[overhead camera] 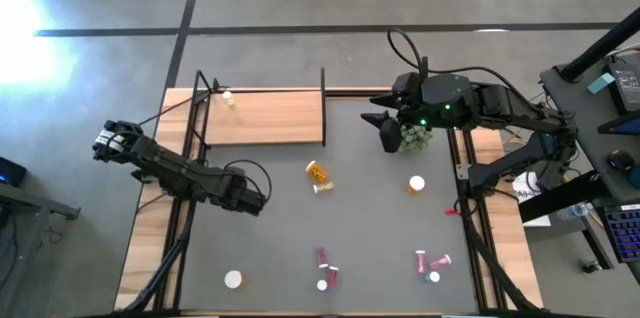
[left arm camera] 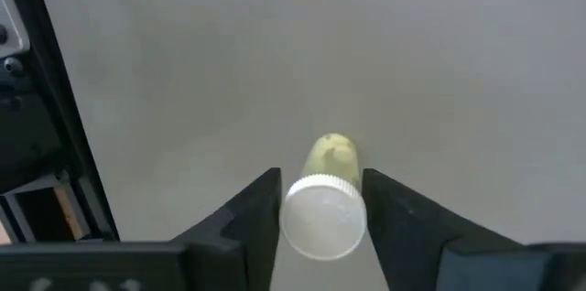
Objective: Pick and place medicine bottles onto shelf by color
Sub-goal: Put the left yellow pill bottle on the shelf aligned with the other yellow pill bottle
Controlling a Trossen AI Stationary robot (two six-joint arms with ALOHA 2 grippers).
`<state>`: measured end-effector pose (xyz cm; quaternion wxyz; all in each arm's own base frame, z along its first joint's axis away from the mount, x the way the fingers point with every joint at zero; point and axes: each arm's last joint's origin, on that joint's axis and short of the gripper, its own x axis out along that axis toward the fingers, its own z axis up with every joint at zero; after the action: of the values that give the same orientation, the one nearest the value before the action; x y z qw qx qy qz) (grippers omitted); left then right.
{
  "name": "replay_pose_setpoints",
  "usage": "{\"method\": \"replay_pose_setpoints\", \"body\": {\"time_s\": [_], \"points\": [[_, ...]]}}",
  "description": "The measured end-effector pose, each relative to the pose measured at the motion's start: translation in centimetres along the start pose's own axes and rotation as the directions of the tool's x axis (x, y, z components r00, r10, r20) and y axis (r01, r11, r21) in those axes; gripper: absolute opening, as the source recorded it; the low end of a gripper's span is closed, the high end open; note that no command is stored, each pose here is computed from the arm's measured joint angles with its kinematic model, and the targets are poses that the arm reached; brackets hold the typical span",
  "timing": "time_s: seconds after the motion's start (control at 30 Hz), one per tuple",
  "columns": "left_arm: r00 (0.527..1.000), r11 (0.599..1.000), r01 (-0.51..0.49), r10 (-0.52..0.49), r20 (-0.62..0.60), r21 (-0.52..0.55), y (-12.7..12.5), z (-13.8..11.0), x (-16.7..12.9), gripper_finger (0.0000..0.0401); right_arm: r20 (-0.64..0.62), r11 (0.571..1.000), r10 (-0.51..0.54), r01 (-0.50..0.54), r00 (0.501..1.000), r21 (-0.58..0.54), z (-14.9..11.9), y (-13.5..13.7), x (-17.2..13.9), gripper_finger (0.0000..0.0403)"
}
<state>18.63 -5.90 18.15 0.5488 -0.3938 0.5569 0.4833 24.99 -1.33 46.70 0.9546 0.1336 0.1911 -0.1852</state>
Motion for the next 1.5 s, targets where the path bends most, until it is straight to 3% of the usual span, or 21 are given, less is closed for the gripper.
{"method": "replay_pose_setpoints", "body": {"time_s": [0.2, 0.53, 0.93, 1.2, 1.3, 1.5], "points": [[1.000, 1.000, 0.007, -0.007, -0.001, -0.001, 0.0, 0.0, -0.2, 0.0091, 0.000, 1.000, 0.001, -0.001, 1.000, 0.000, 0.0, 0.0, 0.0, 0.0228], [0.993, 0.993, 0.112, -0.113, 0.027, 0.023, 0.4, 1.8, -2.6, 0.0107, -0.001, 1.000, 0.000, 0.000, 1.000, 0.000, 0.0, 0.0, 0.0, 0.0228], [0.986, 0.966, 0.115, -0.140, 0.096, 0.234, 2.0, 9.4, -4.1, 0.0100, 0.000, 1.000, 0.000, 0.000, 1.000, 0.000, 0.0, 0.0, 0.0, 0.0228], [0.986, 0.888, 0.022, -0.096, 0.137, 0.460, 4.5, 14.6, -5.4, 0.0100, 0.000, 1.000, 0.000, 0.000, 1.000, 0.000, 0.0, 0.0, 0.0, 0.0228], [0.988, 0.872, 0.000, -0.076, 0.135, 0.490, 5.5, 16.5, -5.3, 0.0100, -0.001, 1.000, 0.000, 0.000, 1.000, 0.000, 0.0, 0.0, 0.0, 0.0228], [0.989, 0.876, -0.015, -0.057, 0.135, 0.481, 6.8, 19.3, -5.4, 0.0100, -0.001, 1.000, 0.000, 0.000, 1.000, 0.000, 0.0, 0.0, 0.0, 0.0228]]}}
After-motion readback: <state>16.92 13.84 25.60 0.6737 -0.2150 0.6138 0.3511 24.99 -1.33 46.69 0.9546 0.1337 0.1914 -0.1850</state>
